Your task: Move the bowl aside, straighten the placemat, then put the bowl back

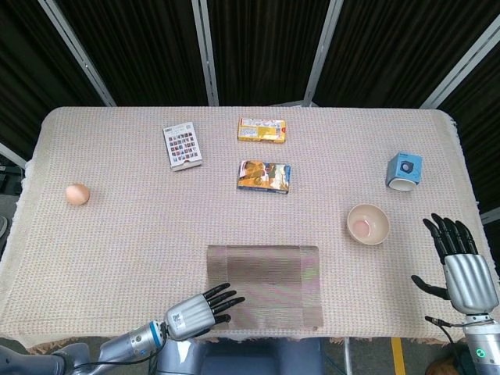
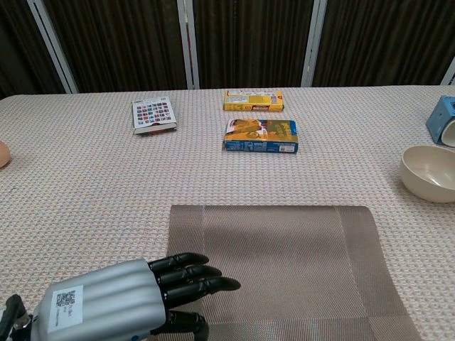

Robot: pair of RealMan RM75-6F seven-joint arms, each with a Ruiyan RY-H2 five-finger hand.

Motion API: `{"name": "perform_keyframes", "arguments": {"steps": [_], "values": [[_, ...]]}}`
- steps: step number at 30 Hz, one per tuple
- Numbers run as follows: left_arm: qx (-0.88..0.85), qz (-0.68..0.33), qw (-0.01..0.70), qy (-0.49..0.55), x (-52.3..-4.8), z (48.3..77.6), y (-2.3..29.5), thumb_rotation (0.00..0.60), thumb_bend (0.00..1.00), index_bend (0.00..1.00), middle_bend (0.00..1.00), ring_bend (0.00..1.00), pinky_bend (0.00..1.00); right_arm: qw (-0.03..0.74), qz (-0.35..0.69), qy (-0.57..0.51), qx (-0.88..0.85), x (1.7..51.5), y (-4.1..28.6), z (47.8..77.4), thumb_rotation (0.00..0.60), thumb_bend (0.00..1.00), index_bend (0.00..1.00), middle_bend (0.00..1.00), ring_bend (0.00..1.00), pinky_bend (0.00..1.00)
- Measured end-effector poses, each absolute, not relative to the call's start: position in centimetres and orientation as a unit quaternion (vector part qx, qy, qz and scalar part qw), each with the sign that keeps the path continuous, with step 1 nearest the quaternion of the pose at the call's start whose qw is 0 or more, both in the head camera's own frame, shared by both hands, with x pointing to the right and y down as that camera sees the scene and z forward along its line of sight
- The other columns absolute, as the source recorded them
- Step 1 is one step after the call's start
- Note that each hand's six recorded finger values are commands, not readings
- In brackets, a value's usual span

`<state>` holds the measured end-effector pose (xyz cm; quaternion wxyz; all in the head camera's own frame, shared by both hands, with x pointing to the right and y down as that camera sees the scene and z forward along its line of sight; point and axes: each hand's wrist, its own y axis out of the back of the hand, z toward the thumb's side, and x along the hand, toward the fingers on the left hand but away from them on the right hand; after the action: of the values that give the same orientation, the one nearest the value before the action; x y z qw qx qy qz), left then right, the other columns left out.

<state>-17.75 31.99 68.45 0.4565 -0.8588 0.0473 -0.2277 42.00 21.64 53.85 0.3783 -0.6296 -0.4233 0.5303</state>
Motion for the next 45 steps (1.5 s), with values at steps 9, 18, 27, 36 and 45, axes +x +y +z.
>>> {"name": "perform_keyframes", "arguments": {"steps": [9,18,27,36,45], "values": [[-0.859,-0.232,0.453,0.047,-17.5,68.6,31.9,0.6,0.35,0.37,0.0,0.0,0.0,0.379,0.528,-0.424,-0.631,41.9,21.6,53.7,0.6,0.0,0.06,0.0,0.0,0.0],[-0.863,-0.238,0.442,0.048,-17.4,69.0,32.3,0.6,0.45,0.39,0.0,0.0,0.0,0.379,0.526,-0.425,-0.632,41.9,21.6,53.6,0.6,0.0,0.06,0.0,0.0,0.0],[-0.866,-0.245,0.433,0.052,-17.4,69.4,32.2,0.6,0.48,0.45,0.0,0.0,0.0,0.378,0.521,-0.429,-0.633,41.9,21.5,53.3,0.6,0.0,0.06,0.0,0.0,0.0],[-0.869,-0.259,0.418,0.061,-17.3,69.9,31.9,0.6,0.51,0.56,0.0,0.0,0.0,0.376,0.52,-0.431,-0.634,42.0,21.5,53.2,0.6,0.0,0.06,0.0,0.0,0.0],[-0.871,-0.26,0.408,0.089,-16.9,69.7,30.7,0.6,0.52,0.63,0.0,0.0,0.0,0.375,0.521,-0.431,-0.634,42.0,21.5,53.4,0.6,0.0,0.06,0.0,0.0,0.0]]}}
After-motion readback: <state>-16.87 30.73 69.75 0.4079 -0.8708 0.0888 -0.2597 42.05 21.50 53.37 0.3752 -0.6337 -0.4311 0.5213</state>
